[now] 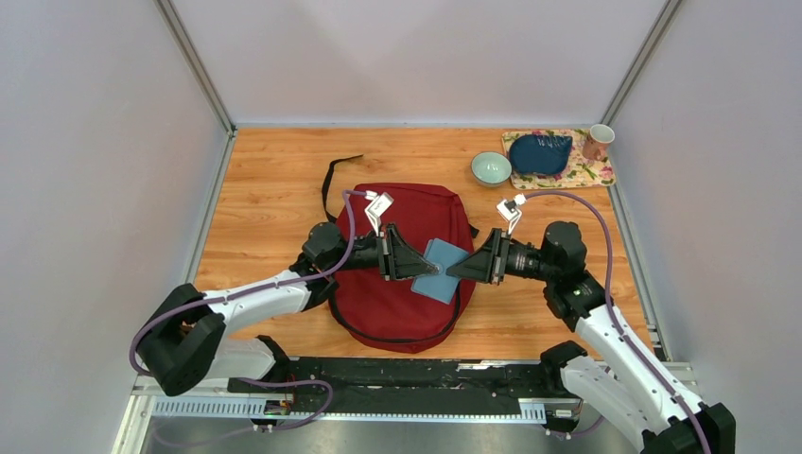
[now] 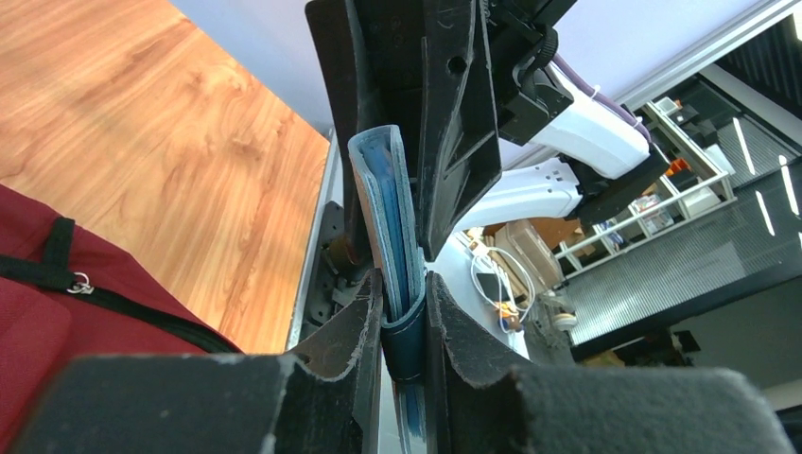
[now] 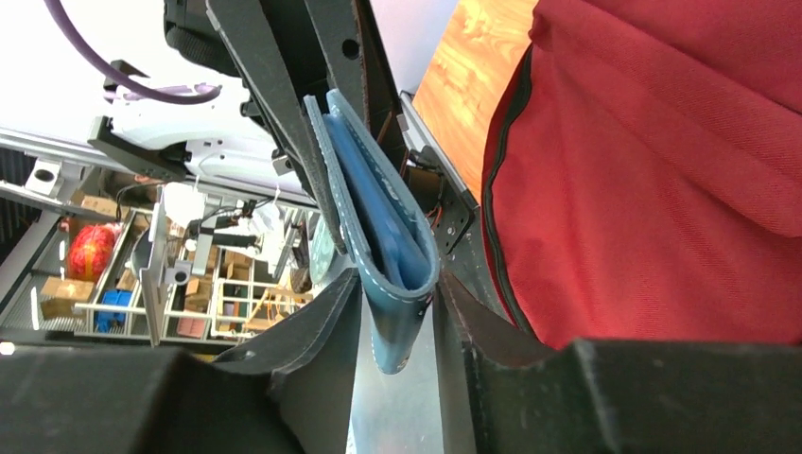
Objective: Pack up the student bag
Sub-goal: Place the book in the student bag.
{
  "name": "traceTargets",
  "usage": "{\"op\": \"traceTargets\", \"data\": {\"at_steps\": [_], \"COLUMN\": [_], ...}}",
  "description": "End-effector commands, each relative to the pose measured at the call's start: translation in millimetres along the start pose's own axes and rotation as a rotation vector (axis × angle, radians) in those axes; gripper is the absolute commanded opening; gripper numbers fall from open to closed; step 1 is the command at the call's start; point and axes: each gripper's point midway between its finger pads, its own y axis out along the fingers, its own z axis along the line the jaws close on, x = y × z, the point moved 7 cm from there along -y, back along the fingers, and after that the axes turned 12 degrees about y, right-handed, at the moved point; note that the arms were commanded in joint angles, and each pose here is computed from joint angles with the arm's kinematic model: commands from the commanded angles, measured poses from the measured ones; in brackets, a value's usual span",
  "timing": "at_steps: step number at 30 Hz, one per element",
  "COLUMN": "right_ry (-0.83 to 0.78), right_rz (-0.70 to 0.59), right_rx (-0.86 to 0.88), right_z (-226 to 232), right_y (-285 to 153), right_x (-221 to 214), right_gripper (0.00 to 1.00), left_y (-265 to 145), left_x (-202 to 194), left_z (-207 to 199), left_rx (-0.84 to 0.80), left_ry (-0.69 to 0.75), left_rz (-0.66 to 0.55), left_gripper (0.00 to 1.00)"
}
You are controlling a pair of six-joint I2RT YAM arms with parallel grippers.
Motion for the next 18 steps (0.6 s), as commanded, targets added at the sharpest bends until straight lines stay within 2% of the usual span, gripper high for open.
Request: {"op": "traceTargets", "data": {"at_steps": [1, 2, 4, 5, 6, 8, 9, 11, 13, 14, 15, 17, 18], "right_ry": [-0.069, -0.071, -0.070, -0.075, -0.071, -0.062, -0.058, -0.046, -0.047, -0.049, -0.053, -0.050, -0.050], "right_rz": [0.020, 0.019, 0.017, 0.014, 0.005, -0.007, -0.045, -0.081, -0.191, -0.245, -0.266, -0.319, -0.330], "right_rx": [0.064, 0.066, 0.069, 0.072, 0.065, 0.046, 0.019, -0.068, -0.167, -0.230, -0.254, -0.291, -0.294], "right_z": [16, 15, 15, 16, 15, 13, 10, 1, -7, -13, -15, -20, -22], "right_y": [2, 3, 3, 2, 2, 2, 3, -1, -5, -10, -12, -17, -18], "right_x": [1, 1, 0, 0, 1, 1, 5, 3, 12, 12, 12, 12, 12], "right_gripper": [0.31, 0.23, 0.13, 0.04, 0.00, 0.00, 0.00, 0.00, 0.00, 0.00, 0.00, 0.00, 0.00], "left_y": [5, 6, 6, 6, 6, 6, 4, 1, -13, -23, -28, -42, -43], "left_x": [22, 21, 21, 21, 20, 19, 16, 17, 12, 7, 16, 15, 25], "left_z": [-13, -13, -12, -11, -9, -4, 0, 16, 26, 37, 35, 45, 44], "left_rx": [-0.073, -0.074, -0.071, -0.064, -0.048, -0.010, 0.040, 0.210, 0.371, 0.509, 0.559, 0.719, 0.746], "left_ry": [0.071, 0.069, 0.066, 0.065, 0.052, 0.056, 0.032, 0.068, 0.093, 0.086, 0.146, 0.176, 0.238], "left_rz": [-0.057, -0.054, -0.048, -0.048, -0.038, -0.033, -0.013, -0.033, -0.003, 0.013, 0.003, 0.043, 0.054], "left_gripper": [0.00, 0.00, 0.00, 0.00, 0.13, 0.30, 0.42, 0.50, 0.59, 0.62, 0.67, 0.71, 0.73]}}
